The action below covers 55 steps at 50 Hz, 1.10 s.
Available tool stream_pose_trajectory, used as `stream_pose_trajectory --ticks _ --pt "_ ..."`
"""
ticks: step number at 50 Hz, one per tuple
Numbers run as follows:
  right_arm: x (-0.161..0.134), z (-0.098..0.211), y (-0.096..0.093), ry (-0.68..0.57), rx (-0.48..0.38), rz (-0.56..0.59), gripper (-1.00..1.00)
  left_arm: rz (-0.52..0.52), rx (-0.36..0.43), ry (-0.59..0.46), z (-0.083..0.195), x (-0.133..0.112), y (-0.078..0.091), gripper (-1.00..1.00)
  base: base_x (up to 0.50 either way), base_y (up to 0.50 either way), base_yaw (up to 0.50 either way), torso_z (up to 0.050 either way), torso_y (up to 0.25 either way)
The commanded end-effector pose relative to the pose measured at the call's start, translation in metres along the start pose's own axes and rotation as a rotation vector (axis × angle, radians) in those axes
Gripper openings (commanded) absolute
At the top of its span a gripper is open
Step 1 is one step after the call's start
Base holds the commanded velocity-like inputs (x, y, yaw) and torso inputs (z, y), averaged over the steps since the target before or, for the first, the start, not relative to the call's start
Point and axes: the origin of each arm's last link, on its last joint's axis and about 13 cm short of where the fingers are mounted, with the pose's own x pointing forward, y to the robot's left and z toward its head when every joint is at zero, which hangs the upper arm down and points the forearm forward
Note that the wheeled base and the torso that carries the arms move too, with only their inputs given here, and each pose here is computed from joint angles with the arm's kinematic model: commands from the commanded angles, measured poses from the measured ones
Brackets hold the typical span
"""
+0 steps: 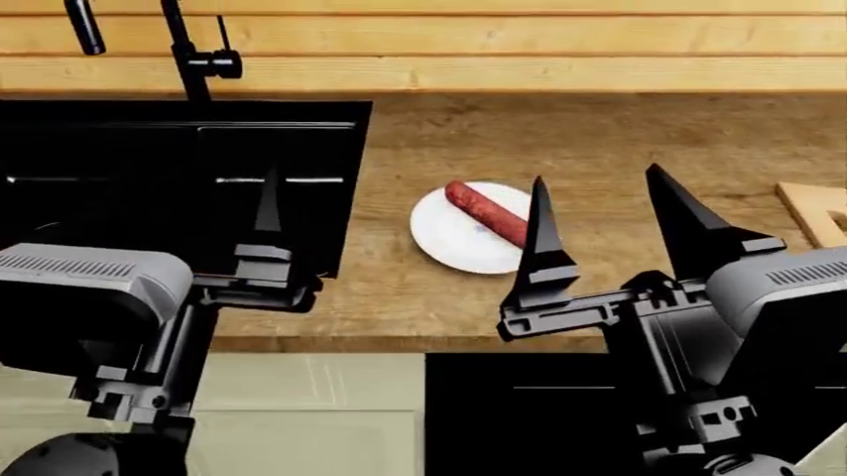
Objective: Pick the salami from the plate and place it on the cutting board. Then pick the condiment bottle from the cabinet and place it next to the cutting board.
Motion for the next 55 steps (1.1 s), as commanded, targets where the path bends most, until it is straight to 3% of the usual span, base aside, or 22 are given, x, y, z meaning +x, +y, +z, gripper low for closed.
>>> stream_pose_trajectory --ticks 1,19,24,28,33,35,38,46,55 --pt "0.000 -0.002 0.001 0.010 -0.015 0.003 1.00 -0.014 0.000 -0.004 0.003 -0.001 0.000 1.00 0.45 -0.35 0.00 0.000 0.000" --pt "0.001 -0.004 0.005 0.013 -0.010 0.005 1.00 -0.011 -0.002 -0.015 0.008 -0.003 0.002 1.00 0.48 -0.29 0.00 0.000 0.000" --pt "0.006 0.002 0.004 0.150 0.032 0.063 1.00 -0.003 0.003 -0.019 0.009 -0.002 0.003 1.00 0.00 0.00 0.00 0.000 0.003" --pt "0.017 0.025 0.004 0.266 -0.019 0.178 1.00 0.000 0.008 -0.018 0.009 -0.001 0.003 1.00 0.00 0.00 0.00 0.000 0.000" --pt "0.048 0.058 -0.006 0.408 -0.101 0.122 1.00 0.002 0.011 -0.021 0.011 -0.001 0.004 1.00 0.00 0.00 0.00 0.000 0.000" --pt "0.048 0.071 -0.005 0.487 -0.096 0.263 1.00 0.006 0.012 -0.022 0.011 0.000 0.004 1.00 0.00 0.00 0.00 0.000 0.000" --pt "0.057 0.081 -0.006 0.565 -0.118 0.309 1.00 0.012 0.014 -0.026 0.012 0.000 0.005 1.00 0.00 0.00 0.00 0.000 0.000" --pt "0.075 0.087 -0.009 0.725 -0.098 0.386 1.00 0.019 0.015 -0.034 0.014 -0.001 0.006 1.00 0.00 0.00 0.00 0.000 0.000" --pt "0.091 0.078 -0.017 0.838 -0.171 0.368 1.00 0.021 0.014 -0.039 0.016 -0.001 0.007 1.00 0.00 0.00 0.00 0.000 0.000"
